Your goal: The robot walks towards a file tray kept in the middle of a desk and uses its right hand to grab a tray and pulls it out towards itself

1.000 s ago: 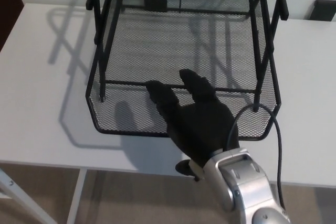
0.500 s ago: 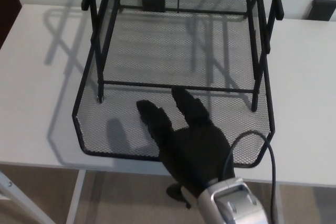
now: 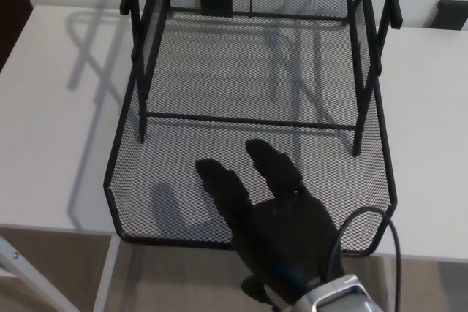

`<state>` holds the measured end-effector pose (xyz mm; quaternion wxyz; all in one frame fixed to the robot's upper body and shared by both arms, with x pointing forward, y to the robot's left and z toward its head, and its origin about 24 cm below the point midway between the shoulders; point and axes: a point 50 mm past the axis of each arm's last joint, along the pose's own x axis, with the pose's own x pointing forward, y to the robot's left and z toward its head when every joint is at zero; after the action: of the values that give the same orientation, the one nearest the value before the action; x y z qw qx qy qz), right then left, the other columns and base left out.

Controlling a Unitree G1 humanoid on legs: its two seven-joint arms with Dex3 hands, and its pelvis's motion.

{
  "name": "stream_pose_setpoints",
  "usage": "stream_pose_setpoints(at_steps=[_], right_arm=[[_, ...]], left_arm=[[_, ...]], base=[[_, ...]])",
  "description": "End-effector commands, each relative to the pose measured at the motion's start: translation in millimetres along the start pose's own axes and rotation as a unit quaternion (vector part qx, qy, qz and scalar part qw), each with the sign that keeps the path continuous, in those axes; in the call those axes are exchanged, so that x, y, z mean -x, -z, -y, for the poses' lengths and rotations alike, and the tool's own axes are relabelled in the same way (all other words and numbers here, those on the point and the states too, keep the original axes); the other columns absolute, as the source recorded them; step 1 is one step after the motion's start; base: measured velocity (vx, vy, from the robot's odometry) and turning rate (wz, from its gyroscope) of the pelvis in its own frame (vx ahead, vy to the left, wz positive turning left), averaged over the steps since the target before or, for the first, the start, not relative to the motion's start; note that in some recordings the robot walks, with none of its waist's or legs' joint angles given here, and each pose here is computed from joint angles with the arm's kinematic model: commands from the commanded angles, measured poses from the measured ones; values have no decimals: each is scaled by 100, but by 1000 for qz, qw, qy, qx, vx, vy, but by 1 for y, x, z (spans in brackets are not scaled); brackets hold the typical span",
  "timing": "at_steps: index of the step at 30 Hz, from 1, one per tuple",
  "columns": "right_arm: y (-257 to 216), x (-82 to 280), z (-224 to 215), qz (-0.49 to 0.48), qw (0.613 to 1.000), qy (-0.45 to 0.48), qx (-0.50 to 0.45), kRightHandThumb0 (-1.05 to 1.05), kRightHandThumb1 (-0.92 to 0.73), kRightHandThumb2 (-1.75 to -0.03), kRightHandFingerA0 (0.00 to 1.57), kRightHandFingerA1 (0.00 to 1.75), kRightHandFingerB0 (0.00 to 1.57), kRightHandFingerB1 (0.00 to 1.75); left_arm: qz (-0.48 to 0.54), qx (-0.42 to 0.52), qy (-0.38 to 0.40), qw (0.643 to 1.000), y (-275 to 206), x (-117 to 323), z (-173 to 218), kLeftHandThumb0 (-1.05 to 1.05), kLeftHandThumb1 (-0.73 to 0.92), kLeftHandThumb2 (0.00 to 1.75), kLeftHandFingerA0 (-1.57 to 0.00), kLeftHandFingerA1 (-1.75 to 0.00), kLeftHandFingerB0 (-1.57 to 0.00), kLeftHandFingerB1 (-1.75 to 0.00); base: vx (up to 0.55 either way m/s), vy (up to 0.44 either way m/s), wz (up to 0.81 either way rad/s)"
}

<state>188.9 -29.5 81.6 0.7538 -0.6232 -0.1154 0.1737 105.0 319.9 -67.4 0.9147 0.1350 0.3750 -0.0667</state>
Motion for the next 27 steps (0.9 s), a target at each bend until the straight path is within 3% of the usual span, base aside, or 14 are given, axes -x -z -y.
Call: stream_pose_setpoints(at_steps=[1, 6, 7, 10, 11, 12, 16, 17, 18, 21, 23, 24, 25, 27], right_arm=[[-23, 26, -4, 31, 998, -42, -30, -57, -37, -64, 12, 38, 17, 34], [-33, 36, 14, 59, 998, -20, -23, -57, -37, -64, 11, 39, 17, 34], [-35, 39, 19, 66, 997, -14, -26, -28, -17, -78, 3, 51, 0, 46], [-39, 44, 26, 79, 996, -3, -35, -56, -37, -63, 10, 39, 18, 34], [-40, 45, 28, 82, 996, -2, -36, -27, -15, -77, 3, 52, 1, 46], [-40, 46, 28, 86, 996, 3, -35, -56, -36, -64, 8, 40, 18, 35], [-41, 48, 30, 89, 995, -5, -38, -56, -36, -64, 10, 40, 18, 35], [-41, 48, 31, 88, 995, -13, -40, -28, -15, -77, 3, 52, 0, 46], [-41, 48, 31, 89, 995, -17, -43, -27, -15, -77, 3, 52, 0, 46], [-40, 50, 33, 97, 994, -27, -48, -28, -14, -77, 3, 52, 0, 46], [-38, 54, 37, 106, 993, -21, -53, -59, -36, -65, 10, 41, 16, 35], [-37, 57, 44, 113, 992, -11, -59, -29, -13, -77, 3, 52, 0, 47], [-36, 60, 50, 119, 990, 0, -69, -29, -13, -77, 4, 52, 0, 47], [-32, 68, 70, 135, 987, 34, -83, -31, -14, -78, 4, 53, 0, 48]], left_arm=[[11, -15, 5, 1000, -2, 3, -4, -35, 51, 55, -62, -41, -54, -39], [5, -18, 0, 1000, -2, 4, -3, -42, 44, 70, -58, -50, -50, -48], [-1, -22, -3, 1000, -2, 3, -3, -32, 51, 55, -63, -40, -55, -39], [0, -24, -4, 1000, -2, 3, -3, -33, 51, 55, -62, -40, -55, -40], [0, -21, -3, 1000, -2, 3, -3, -34, 50, 55, -63, -40, -55, -40], [1, -21, -2, 1000, -2, 3, -3, -35, 49, 55, -63, -41, -55, -40], [2, -23, -1, 1000, -2, 3, -4, -43, 43, 70, -58, -50, -50, -48], [3, -27, -1, 1000, -2, 3, -4, -36, 50, 55, -64, -41, -55, -40], [3, -26, 0, 1000, -2, 3, -4, -43, 43, 70, -58, -50, -50, -48], [5, -22, 2, 1000, -3, 2, -3, -42, 43, 69, -60, -50, -51, -49], [10, -14, 6, 1000, -3, 2, -3, -41, 43, 69, -60, -50, -53, -49], [15, -10, 9, 1000, -4, 2, -2, -42, 42, 69, -59, -51, -51, -49], [12, -10, 9, 1000, -4, 2, -3, -35, 49, 55, -64, -41, -54, -40], [6, -13, 3, 1000, -4, 2, -3, -43, 43, 69, -59, -50, -51, -48]], base=[[0, 0, 0], [0, 0, 0], [0, 0, 0], [0, 0, 0], [0, 0, 0], [0, 0, 0], [0, 0, 0], [0, 0, 0], [0, 0, 0], [0, 0, 0], [0, 0, 0], [0, 0, 0], [0, 0, 0], [0, 0, 0]])
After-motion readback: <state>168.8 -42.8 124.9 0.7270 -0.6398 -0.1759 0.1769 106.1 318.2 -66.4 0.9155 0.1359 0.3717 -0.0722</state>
